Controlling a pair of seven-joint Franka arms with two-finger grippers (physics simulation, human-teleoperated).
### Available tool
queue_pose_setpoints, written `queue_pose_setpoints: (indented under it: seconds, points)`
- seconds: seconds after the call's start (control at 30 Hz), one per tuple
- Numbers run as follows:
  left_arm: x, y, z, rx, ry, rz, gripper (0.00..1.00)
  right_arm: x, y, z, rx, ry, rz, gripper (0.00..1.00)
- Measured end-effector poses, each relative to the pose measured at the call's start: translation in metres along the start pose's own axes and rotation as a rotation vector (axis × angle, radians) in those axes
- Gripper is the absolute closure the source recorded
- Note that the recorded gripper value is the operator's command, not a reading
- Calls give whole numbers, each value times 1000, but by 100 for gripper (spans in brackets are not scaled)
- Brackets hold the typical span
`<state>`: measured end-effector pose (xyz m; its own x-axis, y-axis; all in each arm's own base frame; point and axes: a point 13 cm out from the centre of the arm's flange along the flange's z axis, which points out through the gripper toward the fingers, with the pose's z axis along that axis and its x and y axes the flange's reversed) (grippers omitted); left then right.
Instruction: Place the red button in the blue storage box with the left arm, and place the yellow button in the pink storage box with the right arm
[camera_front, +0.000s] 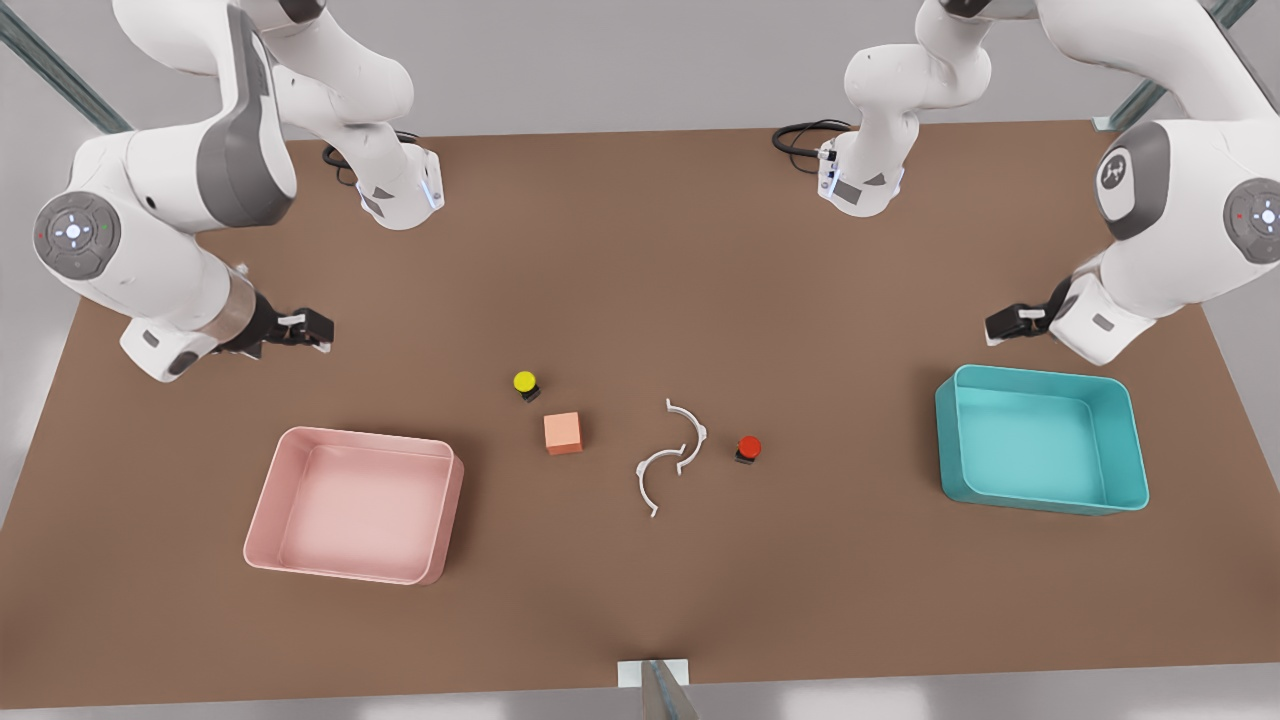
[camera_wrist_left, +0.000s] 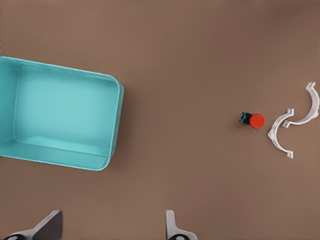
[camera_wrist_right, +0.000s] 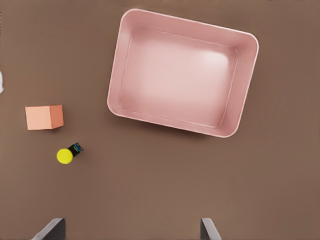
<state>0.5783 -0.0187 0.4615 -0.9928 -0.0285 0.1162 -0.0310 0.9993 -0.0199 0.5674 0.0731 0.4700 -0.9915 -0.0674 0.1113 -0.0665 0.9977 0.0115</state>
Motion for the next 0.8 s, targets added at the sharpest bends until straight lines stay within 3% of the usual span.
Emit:
queue_pose_setpoints:
  seconds: [0.1,0.2,0.33,0.5,0.6,0.8]
  points:
    - [-23,-34,34,-10,15,59,0,-12,1,-1,2,-43,5,0]
    - [-29,-192,134,-51,83,282,0,-25,13,10,-2,-54,-2,0]
    - [-56,-274,263,-58,55,313,0,-23,176,96,11,34,-250,0]
    - [-93,-311,317,-8,-91,269,0,26,317,230,36,115,-434,0]
    - [-87,-324,342,3,-112,255,0,28,302,287,35,148,-382,0]
    - [-69,-312,383,-6,-88,204,0,29,254,340,47,88,-278,0]
